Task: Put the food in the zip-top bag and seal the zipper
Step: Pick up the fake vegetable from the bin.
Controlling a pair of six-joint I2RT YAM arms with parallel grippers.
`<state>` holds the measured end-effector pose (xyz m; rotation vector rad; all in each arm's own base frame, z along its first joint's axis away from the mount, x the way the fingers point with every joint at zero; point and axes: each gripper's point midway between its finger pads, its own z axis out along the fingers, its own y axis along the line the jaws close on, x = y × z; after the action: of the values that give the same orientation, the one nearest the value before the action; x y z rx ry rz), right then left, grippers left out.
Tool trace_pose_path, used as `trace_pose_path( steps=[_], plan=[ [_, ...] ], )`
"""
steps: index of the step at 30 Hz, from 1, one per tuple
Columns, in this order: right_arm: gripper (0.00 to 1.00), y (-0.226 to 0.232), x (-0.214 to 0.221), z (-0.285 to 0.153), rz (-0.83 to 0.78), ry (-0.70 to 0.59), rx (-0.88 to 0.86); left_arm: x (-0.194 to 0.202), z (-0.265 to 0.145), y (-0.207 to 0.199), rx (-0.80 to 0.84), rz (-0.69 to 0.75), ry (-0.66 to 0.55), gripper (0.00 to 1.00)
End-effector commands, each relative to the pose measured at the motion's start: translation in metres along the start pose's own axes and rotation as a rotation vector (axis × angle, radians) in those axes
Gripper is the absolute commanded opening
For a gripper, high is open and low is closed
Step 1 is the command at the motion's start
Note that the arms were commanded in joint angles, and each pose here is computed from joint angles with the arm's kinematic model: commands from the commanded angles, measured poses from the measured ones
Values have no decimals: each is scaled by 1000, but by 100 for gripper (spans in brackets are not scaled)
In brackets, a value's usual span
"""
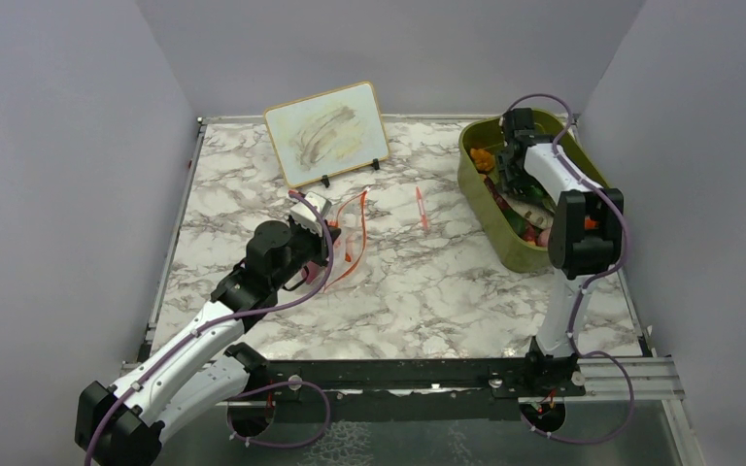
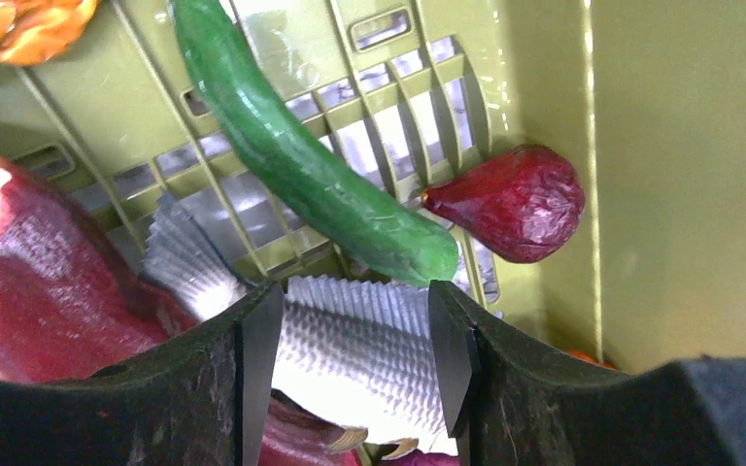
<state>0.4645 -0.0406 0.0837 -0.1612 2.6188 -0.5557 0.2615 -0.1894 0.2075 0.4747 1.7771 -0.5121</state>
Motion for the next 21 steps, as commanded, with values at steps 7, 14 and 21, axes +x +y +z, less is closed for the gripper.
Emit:
trace_pose_path(
  steps=[7, 14, 21],
  plan=[
    [60, -7, 2, 27, 61, -1, 4, -5, -2, 0, 4, 26, -28, 0],
    [60, -5, 10, 35, 54, 16, 2, -5, -2, -1, 5, 28, -29, 0],
    [54, 0, 18, 41, 45, 38, -19, -5, -2, -1, 10, 30, -31, 0]
  ],
)
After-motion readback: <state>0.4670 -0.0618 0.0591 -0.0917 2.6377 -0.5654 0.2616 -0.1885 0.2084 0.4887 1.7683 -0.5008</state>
